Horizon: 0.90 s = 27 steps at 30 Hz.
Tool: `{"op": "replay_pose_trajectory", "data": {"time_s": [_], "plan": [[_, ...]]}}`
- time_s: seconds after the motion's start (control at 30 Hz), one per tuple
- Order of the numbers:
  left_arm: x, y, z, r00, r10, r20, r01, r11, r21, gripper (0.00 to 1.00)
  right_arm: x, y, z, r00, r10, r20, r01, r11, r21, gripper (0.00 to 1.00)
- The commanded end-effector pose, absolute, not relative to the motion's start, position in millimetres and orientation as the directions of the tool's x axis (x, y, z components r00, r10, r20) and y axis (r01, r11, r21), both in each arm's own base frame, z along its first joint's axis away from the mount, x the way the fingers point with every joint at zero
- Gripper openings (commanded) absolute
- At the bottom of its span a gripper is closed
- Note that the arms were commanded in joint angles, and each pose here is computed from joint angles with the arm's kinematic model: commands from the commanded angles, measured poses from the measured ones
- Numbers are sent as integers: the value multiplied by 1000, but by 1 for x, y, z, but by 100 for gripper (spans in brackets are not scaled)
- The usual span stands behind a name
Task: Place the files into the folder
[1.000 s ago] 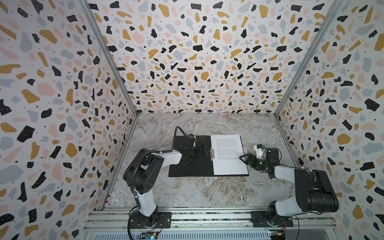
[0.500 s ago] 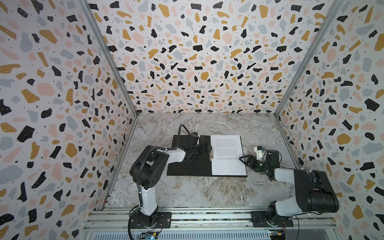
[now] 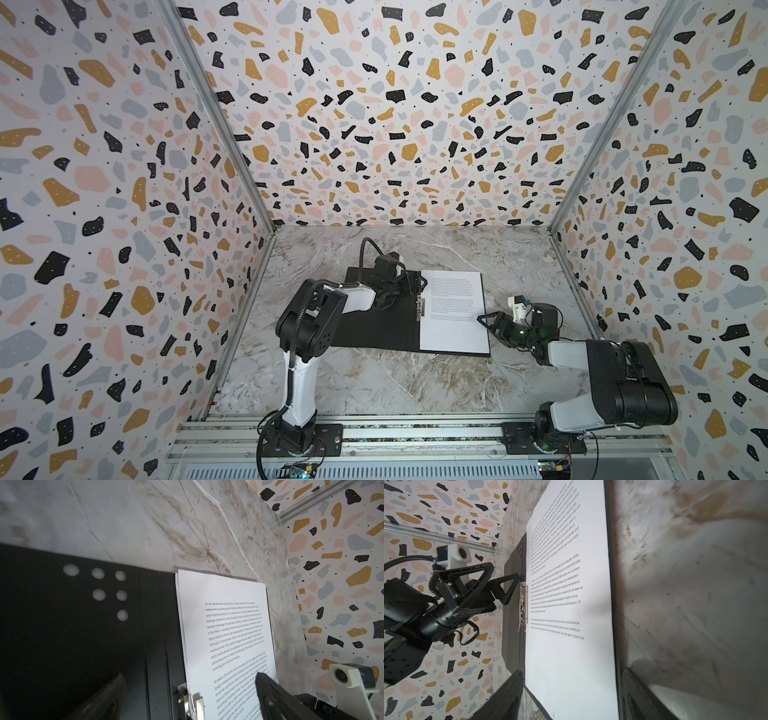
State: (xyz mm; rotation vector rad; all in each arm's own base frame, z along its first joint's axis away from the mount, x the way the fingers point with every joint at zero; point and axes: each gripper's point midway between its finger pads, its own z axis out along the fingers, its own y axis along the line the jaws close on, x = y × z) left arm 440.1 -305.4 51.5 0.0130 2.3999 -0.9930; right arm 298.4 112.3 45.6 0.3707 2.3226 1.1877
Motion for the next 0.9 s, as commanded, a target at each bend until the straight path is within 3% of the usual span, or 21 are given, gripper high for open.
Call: {"op": "replay_pose_trajectory", "data": {"time_s": [0.0,0.5,0.87], "plan": [[426,-299,11,-908,-149,-391,147,762,-631,100,270,118,17,-876,459,-150,157,564,811,75],[449,-311,12,-902,-172,-395,157,722,-674,100,286,123,20,-871,474,-128,161,522,838,69],[445,-290,81,-854,-222,-472,178,726,-664,100,281,124,18,-879,455,-142,140,532,835,70]]}}
